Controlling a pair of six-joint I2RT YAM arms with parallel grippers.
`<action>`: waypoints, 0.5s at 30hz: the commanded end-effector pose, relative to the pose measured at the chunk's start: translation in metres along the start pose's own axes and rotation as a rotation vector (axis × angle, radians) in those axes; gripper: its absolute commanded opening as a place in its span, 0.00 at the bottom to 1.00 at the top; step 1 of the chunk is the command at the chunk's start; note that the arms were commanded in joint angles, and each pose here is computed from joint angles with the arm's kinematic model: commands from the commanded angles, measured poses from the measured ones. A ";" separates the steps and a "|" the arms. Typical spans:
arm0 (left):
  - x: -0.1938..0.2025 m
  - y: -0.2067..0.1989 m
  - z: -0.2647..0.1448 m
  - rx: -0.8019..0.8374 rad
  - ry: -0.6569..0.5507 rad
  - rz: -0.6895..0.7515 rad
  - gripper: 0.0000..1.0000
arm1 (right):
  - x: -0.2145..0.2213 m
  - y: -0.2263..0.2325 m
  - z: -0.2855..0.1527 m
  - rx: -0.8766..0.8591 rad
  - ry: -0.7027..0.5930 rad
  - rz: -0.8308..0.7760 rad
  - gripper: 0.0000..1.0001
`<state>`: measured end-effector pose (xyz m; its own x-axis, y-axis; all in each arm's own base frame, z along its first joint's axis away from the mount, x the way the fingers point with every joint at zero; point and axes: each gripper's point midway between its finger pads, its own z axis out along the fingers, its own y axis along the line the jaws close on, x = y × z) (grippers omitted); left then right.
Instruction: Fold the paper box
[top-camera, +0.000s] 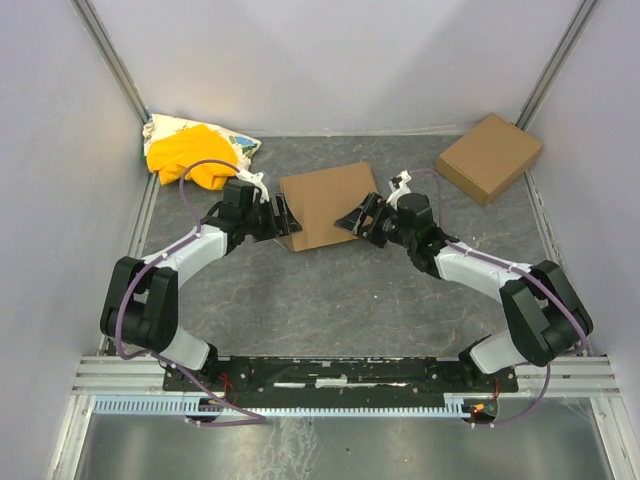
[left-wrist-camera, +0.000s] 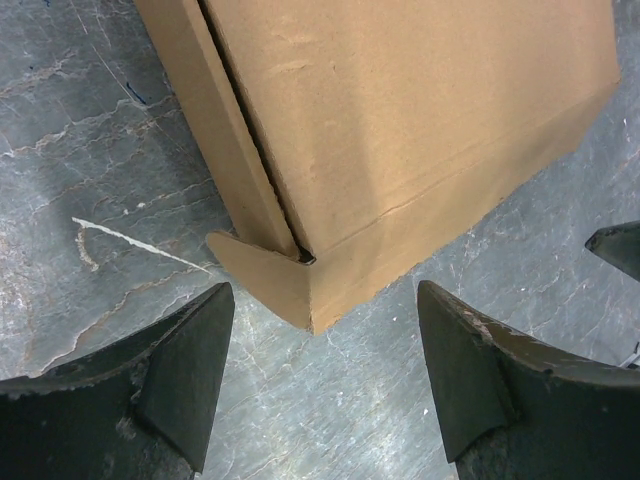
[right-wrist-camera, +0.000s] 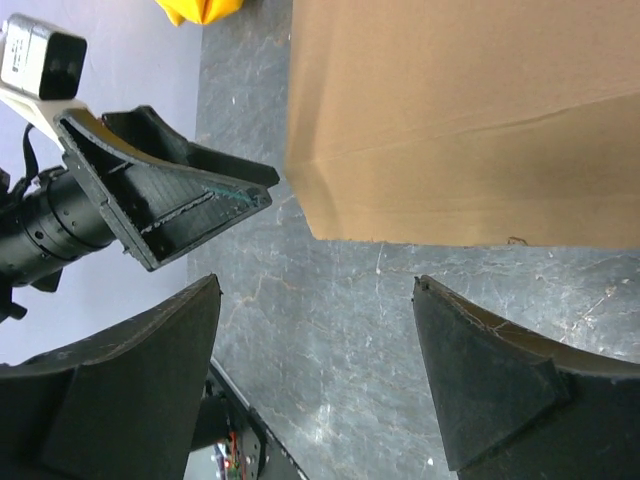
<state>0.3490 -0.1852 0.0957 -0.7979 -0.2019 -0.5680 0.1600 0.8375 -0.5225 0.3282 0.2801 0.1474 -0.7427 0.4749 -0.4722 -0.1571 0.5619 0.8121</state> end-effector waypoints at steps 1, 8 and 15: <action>-0.018 -0.014 -0.004 0.046 -0.043 0.015 0.80 | 0.004 0.023 -0.011 -0.020 0.117 -0.138 0.85; -0.012 -0.012 -0.005 0.022 -0.033 0.026 0.80 | -0.056 -0.037 -0.065 0.483 0.024 -0.511 0.99; -0.020 -0.016 0.011 0.042 -0.073 0.019 0.80 | -0.088 -0.103 -0.020 0.521 0.058 -0.394 0.99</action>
<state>0.3468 -0.1922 0.0938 -0.8011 -0.1863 -0.5689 0.1757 0.8353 -0.5210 0.3747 0.1897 0.1607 -0.6715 0.1642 -0.7226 -0.1427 0.9282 0.3436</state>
